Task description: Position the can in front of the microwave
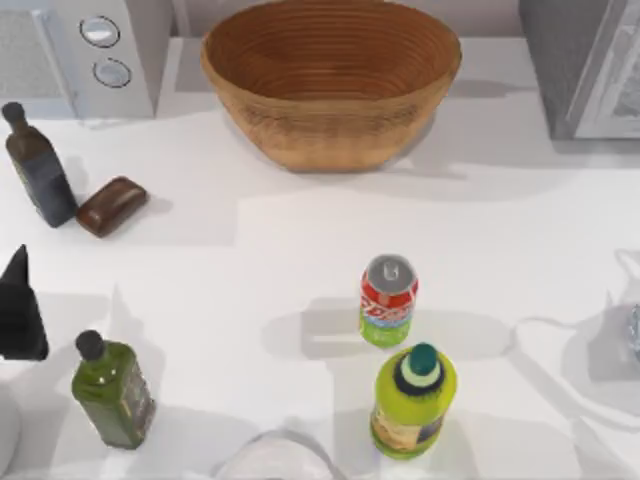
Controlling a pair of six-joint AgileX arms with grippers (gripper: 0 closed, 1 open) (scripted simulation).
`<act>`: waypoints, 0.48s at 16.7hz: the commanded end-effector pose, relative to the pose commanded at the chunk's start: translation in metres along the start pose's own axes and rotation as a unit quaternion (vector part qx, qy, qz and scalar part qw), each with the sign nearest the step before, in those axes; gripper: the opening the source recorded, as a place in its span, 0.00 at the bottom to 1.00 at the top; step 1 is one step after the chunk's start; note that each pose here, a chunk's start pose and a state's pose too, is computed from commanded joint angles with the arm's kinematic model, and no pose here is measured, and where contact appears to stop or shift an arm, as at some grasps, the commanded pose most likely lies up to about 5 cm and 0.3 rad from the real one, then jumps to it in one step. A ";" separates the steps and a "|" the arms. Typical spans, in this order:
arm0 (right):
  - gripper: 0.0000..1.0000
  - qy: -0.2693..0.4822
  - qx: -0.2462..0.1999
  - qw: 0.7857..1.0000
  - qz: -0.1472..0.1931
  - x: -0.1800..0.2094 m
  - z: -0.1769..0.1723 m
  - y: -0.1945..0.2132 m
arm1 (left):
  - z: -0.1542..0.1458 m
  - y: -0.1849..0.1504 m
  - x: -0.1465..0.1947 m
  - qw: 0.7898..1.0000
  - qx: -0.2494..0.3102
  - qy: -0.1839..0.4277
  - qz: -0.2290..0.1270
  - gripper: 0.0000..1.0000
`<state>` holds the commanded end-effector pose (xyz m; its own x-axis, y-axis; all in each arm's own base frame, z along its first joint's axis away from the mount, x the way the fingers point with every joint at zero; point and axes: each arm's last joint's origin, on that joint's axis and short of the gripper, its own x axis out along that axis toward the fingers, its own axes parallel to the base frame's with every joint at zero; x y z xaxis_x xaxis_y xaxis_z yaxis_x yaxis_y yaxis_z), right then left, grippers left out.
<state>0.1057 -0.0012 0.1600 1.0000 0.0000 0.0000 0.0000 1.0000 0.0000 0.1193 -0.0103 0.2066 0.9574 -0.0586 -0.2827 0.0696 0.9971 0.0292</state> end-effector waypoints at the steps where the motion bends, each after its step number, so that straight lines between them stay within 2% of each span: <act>1: 1.00 0.000 0.000 1.000 0.000 0.000 0.000 0.000 | 0.009 -0.002 0.004 0.999 0.006 0.036 -0.008 1.00; 4: 1.00 0.000 0.000 1.000 0.000 0.000 0.000 0.000 | 0.040 -0.014 0.023 0.987 0.031 0.153 -0.040 1.00; 8: 1.00 0.000 0.000 1.000 0.000 0.000 0.000 0.000 | 0.082 -0.046 0.066 0.945 0.083 0.302 -0.093 1.00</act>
<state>0.1057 -0.0012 0.1600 1.0000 0.0000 0.0000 0.0000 1.0000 0.0000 0.2020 -0.0638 0.2655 0.5935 -0.1432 -0.7920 0.3117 0.9482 0.0621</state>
